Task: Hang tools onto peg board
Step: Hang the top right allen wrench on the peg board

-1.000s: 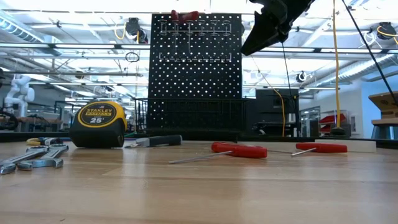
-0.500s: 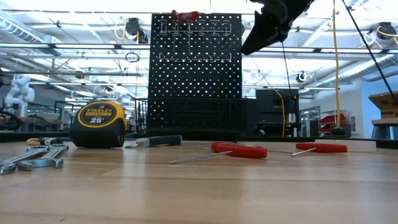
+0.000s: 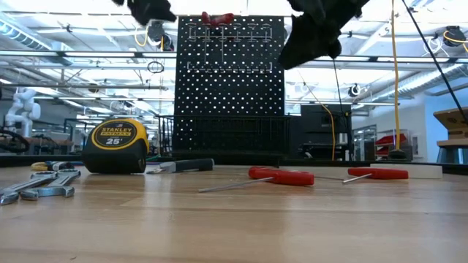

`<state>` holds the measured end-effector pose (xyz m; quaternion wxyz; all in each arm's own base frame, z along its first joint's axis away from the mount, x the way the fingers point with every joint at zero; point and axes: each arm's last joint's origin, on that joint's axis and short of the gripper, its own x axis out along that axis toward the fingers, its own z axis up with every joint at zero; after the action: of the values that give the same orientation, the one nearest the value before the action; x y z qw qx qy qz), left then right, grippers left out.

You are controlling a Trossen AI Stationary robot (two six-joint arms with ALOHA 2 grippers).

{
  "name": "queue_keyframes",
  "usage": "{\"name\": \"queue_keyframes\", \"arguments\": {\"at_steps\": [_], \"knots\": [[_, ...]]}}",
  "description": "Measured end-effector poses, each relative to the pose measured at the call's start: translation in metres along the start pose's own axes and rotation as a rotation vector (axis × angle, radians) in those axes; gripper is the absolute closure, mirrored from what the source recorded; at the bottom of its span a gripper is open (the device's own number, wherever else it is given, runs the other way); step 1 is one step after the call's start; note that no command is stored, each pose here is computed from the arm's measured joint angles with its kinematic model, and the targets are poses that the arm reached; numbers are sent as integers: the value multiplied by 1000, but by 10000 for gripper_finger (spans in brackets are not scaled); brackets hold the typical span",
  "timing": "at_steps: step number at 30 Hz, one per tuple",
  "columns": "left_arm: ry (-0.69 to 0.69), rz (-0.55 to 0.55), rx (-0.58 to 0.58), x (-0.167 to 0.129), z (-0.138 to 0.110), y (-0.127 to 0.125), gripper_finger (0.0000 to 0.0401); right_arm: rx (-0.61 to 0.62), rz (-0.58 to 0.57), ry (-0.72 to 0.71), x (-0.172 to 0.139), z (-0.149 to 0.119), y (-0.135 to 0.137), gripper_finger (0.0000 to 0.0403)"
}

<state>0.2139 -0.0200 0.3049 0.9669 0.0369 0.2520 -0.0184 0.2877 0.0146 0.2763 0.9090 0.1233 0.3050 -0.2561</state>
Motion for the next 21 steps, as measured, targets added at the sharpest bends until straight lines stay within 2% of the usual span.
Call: {"name": "queue_keyframes", "arguments": {"at_steps": [3, 8, 11, 15, 21], "knots": [[-59, -32, -1, 15, -20, -7, 230, 132, 52, 96, 7, -9, 6, 271], [-176, -27, 22, 34, -34, -9, 230, 243, 106, 315, 18, -33, 21, 271], [-208, -20, 75, 43, -34, -8, 230, 330, 64, 404, 24, -47, 28, 271], [-178, -32, 172, 51, -38, -7, 230, 470, 14, 508, 24, -59, 32, 271], [-141, -19, 171, 57, -42, -2, 230, 697, -120, 589, 11, -74, 38, 271]]}}
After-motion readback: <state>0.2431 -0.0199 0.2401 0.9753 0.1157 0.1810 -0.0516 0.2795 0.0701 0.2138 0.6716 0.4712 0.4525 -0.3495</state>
